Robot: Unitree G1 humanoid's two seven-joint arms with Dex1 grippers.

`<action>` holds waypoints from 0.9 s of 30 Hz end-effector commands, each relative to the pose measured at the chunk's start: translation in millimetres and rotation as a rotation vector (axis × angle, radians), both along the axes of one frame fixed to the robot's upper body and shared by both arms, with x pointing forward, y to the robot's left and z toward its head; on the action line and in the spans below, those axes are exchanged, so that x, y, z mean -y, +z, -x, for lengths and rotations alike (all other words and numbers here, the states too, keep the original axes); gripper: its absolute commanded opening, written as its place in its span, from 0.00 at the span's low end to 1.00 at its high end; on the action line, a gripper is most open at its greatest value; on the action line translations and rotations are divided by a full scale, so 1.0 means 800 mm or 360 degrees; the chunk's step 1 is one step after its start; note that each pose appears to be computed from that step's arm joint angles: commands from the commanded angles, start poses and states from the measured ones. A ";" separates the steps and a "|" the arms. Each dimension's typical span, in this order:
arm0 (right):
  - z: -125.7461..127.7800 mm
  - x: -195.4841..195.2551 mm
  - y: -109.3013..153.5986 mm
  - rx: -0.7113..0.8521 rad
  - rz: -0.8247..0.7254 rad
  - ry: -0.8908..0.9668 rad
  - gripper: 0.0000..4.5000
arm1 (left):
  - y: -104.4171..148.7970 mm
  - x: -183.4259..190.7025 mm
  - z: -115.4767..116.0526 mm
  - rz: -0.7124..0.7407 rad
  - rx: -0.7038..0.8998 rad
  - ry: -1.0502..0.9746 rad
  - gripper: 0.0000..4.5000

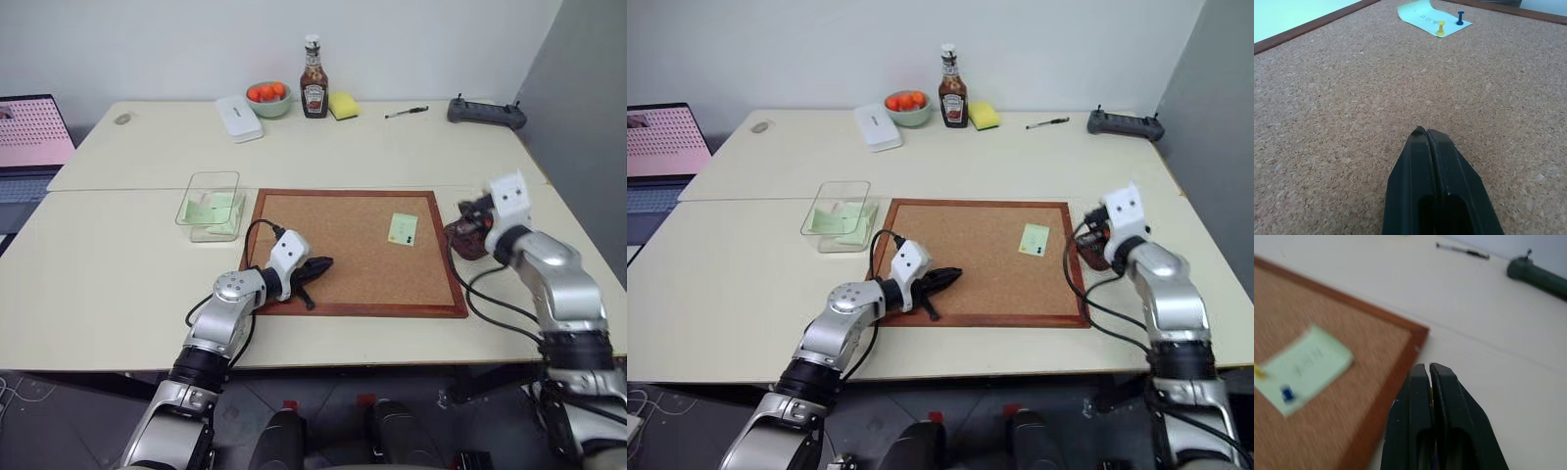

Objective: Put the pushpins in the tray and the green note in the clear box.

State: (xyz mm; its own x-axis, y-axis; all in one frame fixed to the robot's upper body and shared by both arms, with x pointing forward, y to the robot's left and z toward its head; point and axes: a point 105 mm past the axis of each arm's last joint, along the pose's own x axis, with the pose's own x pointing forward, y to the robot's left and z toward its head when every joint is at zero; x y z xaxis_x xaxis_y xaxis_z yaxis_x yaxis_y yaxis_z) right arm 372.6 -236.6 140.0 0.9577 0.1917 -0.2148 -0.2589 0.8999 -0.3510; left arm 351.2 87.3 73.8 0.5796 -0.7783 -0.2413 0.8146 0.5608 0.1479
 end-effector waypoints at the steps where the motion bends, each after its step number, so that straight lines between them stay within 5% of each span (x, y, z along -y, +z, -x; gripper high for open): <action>1: 0.007 0.008 0.009 0.0041 0.0178 -0.0008 0.01 | -0.030 0.000 0.008 -0.0072 -0.0123 -0.0019 0.00; 10: 0.006 0.031 -0.013 -0.0023 0.0314 -0.0076 0.01 | -0.030 0.003 0.008 -0.0068 -0.0125 -0.0029 0.00; 27: -0.008 0.033 0.001 0.0077 0.0265 -0.0107 0.87 | -0.032 -0.002 0.011 -0.0074 -0.0126 -0.0014 0.00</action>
